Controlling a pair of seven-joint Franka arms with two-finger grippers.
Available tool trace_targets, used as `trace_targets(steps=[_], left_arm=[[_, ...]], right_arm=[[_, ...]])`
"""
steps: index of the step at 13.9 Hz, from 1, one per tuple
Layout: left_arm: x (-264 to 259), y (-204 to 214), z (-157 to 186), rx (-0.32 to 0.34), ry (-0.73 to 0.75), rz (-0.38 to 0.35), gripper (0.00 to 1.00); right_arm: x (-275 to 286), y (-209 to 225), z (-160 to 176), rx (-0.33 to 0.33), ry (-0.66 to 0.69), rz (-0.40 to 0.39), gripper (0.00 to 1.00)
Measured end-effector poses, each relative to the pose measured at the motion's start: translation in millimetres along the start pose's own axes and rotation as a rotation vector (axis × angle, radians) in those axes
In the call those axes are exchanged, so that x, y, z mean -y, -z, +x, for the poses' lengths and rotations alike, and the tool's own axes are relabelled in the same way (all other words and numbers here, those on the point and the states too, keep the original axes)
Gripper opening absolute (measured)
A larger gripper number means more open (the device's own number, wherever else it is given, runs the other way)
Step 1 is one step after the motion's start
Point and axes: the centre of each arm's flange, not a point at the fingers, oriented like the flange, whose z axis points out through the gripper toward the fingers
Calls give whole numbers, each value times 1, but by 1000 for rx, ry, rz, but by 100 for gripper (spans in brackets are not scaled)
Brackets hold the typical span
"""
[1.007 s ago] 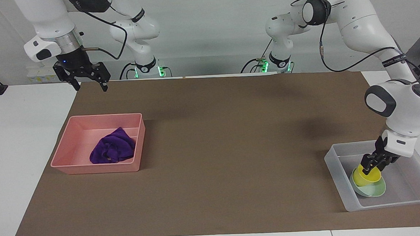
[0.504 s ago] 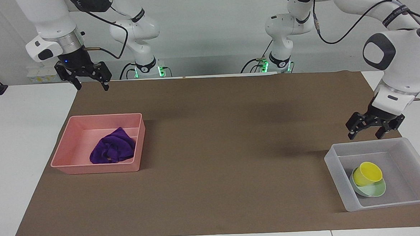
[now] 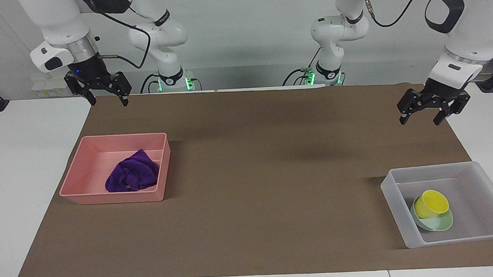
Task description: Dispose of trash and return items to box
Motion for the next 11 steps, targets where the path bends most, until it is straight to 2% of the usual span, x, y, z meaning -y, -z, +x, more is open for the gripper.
trace_targets(steps=[6, 11], left_arm=[[-4, 6, -28, 90, -1, -12, 100], [-6, -1, -50, 124, 1, -18, 100]], right_arm=[[0, 0, 0, 0, 0, 0, 100], [0, 0, 0, 0, 0, 0, 100]])
